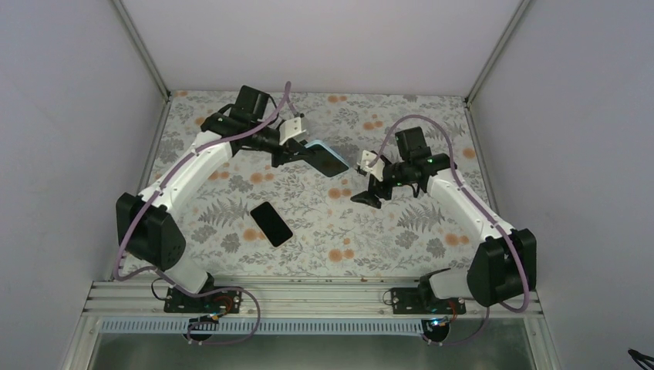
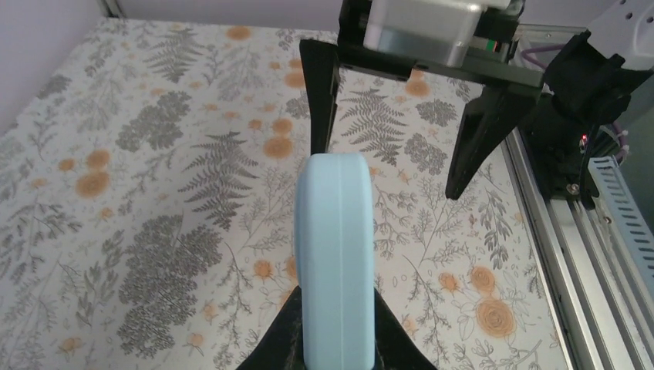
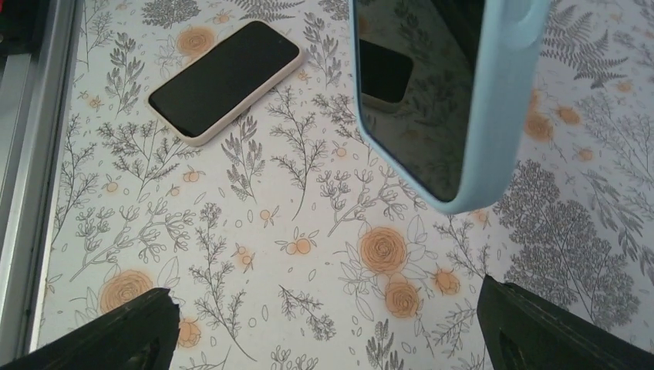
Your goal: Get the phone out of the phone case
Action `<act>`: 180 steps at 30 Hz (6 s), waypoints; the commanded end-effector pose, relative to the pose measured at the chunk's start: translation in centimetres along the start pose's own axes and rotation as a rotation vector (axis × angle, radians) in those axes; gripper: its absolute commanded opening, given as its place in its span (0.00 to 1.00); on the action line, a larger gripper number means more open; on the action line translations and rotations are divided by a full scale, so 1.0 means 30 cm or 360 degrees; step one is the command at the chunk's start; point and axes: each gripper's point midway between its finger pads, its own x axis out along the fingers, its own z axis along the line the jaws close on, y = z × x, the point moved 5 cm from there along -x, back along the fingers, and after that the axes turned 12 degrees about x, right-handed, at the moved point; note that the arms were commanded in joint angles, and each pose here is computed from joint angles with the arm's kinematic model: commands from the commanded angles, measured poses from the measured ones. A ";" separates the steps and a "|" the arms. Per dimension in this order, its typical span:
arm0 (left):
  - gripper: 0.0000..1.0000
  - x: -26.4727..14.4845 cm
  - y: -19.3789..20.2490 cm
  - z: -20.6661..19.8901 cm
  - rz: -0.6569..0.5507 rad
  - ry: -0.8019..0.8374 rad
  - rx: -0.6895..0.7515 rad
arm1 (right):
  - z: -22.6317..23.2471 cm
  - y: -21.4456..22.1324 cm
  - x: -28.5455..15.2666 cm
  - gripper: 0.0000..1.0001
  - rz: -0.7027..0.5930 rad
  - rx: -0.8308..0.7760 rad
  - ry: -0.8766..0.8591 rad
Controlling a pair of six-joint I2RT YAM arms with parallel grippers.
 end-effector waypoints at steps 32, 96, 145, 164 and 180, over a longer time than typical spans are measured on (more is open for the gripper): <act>0.02 0.111 -0.002 -0.237 -0.0075 0.0520 0.0187 | -0.206 -0.016 0.065 0.80 0.0024 -0.0247 0.0022; 0.02 0.107 0.004 -0.154 -0.0378 0.0449 0.0195 | 0.011 0.055 -0.019 0.44 -0.0128 0.0001 -0.0266; 0.02 0.167 -0.008 -0.106 -0.0458 0.0444 0.0093 | 0.118 -0.366 0.094 0.54 -0.0247 -0.0113 -0.0816; 0.73 0.042 -0.037 0.173 -0.0077 -0.0728 0.0374 | -0.175 -0.200 0.013 0.04 -0.0240 0.0599 -0.0603; 0.81 0.224 -0.083 0.094 -0.0040 -0.1132 0.0552 | -0.544 -0.292 -0.052 0.04 -0.0465 0.1137 0.0229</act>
